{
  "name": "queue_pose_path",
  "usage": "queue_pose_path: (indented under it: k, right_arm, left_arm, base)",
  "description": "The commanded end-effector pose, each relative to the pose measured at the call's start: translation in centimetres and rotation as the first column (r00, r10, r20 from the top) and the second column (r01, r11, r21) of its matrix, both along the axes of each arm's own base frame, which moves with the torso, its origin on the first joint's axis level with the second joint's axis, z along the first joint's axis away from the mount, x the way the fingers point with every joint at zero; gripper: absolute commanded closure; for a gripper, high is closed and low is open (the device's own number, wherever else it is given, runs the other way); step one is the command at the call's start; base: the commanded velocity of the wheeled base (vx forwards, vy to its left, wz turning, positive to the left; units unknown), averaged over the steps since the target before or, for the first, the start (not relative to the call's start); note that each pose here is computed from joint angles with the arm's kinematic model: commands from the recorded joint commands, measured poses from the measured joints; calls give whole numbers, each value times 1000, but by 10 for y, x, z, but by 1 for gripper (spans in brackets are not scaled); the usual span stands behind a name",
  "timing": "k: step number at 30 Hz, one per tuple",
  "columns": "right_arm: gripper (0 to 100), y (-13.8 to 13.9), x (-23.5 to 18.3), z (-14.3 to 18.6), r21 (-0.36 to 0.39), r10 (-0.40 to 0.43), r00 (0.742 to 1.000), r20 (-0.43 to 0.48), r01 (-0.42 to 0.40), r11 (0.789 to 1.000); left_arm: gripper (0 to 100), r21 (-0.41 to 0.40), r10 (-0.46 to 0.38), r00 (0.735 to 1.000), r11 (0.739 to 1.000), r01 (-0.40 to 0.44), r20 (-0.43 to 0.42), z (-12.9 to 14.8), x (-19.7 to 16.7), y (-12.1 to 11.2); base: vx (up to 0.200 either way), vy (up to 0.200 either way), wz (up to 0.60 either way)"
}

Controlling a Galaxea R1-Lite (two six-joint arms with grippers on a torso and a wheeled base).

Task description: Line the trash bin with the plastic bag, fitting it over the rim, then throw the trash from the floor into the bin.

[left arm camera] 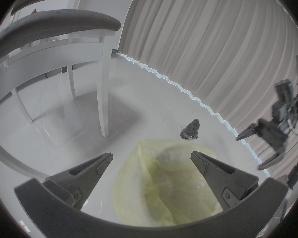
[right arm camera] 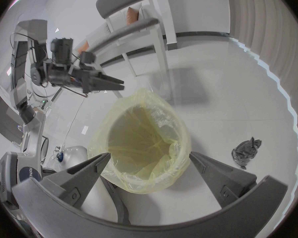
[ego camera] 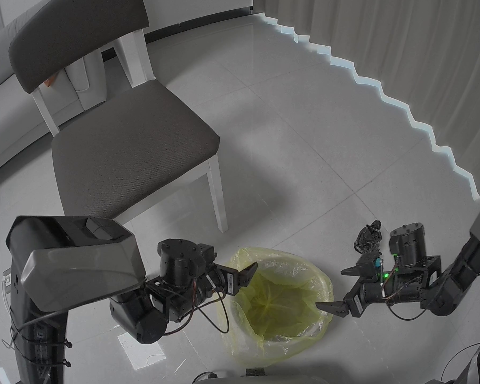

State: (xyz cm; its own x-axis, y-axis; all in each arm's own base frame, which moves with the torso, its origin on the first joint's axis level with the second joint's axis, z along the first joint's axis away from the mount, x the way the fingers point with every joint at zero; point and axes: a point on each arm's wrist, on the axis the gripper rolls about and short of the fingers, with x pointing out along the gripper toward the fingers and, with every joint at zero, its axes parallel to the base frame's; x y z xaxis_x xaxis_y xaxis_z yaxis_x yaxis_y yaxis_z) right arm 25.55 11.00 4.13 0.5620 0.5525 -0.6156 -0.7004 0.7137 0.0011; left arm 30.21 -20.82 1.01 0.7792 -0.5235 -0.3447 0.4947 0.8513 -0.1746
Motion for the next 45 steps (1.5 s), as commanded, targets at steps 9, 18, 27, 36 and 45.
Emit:
queue_pose_path:
  k: [9, 18, 27, 36, 45]
  right_arm:
    - [0, -42, -42, 57, 71, -112, 981, 156, 102, 992]
    - [0, -47, -47, 57, 70, -125, 981, 151, 116, 991]
    - [0, -53, -47, 53, 76, -130, 983, 129, 121, 990]
    - [0, -60, -40, 56, 81, -168, 976, 141, 158, 984]
    - [0, -78, -16, 42, 90, -228, 970, 82, 221, 971]
  left_arm:
    - [0, 150, 127, 991, 981, -121, -32, -43, 59, 17]
    - [0, 240, 122, 990, 966, -101, -74, -51, 83, 18]
    - [0, 256, 119, 987, 963, -88, -109, -53, 100, 8]
    - [0, 235, 157, 983, 963, -131, -93, -32, 94, 28]
    - [0, 115, 136, 988, 985, -127, -76, 19, 57, 43]
  base:
    - [0, 0, 0]
    - [0, 0, 0]
    - [0, 0, 0]
    - [0, 0, 0]
    - [0, 0, 0]
